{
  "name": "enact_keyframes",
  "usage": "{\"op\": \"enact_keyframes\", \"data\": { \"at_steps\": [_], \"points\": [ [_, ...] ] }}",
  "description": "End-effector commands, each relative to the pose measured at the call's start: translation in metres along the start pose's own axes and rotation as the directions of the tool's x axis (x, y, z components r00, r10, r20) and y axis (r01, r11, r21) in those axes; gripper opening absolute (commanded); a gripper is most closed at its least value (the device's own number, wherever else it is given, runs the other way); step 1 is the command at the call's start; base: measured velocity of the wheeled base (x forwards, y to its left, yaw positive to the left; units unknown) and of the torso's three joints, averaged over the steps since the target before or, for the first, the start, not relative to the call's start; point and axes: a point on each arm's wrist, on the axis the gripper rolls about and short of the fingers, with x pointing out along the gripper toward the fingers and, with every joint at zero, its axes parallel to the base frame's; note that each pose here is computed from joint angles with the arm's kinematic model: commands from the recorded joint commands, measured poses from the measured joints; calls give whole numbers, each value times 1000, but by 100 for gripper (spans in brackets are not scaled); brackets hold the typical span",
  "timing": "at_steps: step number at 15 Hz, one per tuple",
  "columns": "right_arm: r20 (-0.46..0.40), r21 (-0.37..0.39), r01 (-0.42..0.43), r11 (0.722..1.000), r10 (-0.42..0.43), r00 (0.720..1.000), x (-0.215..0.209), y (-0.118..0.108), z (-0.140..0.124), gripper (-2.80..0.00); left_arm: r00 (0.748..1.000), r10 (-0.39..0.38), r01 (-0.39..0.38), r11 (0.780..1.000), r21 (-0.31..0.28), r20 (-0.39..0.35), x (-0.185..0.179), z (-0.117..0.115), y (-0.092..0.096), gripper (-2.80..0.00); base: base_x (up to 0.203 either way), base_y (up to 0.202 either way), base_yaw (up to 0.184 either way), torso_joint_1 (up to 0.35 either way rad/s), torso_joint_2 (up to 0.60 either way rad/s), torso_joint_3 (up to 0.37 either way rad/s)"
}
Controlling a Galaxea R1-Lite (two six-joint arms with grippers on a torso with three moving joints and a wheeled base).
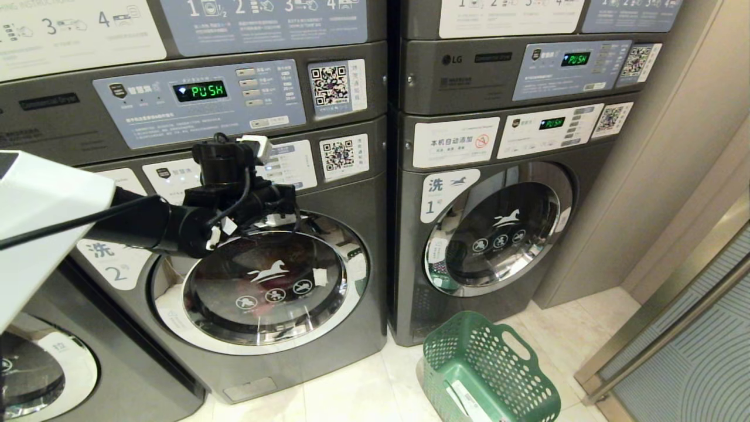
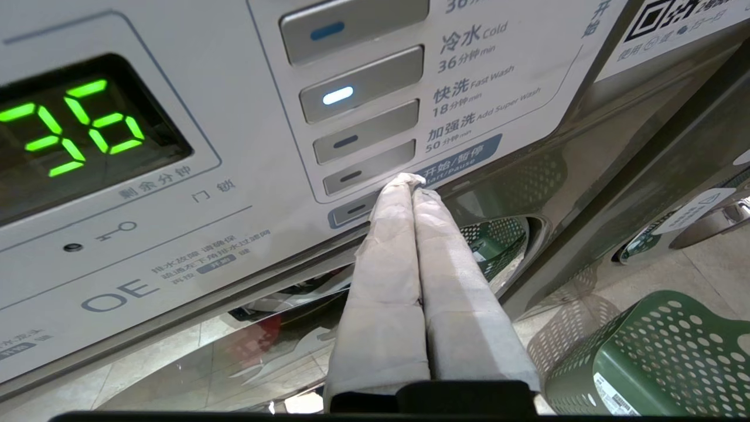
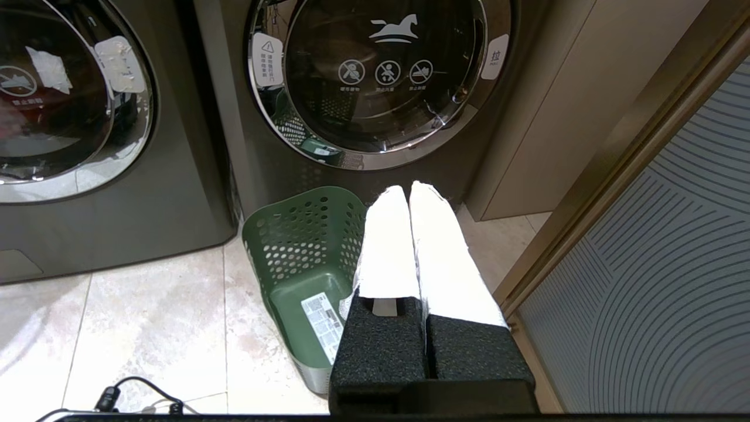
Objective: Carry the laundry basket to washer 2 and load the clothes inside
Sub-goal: Press the washing machine switch
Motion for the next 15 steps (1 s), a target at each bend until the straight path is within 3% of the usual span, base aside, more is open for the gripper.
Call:
{"op": "enact_keyframes", "data": {
  "at_steps": [1, 15],
  "points": [
    [-1, -1, -1, 1000, 1, 1000, 0, 0, 0, -280, 1000, 6, -6, 1000, 1, -7, 2, -3, 1, -280, 0, 0, 0, 0, 0, 0],
    [-1, 0, -1, 1000, 1, 1000, 0, 0, 0, -280, 999, 42, -42, 999, -6, -7, 3, -3, 17, -280, 0, 0, 0, 0, 0, 0]
  ]
}}
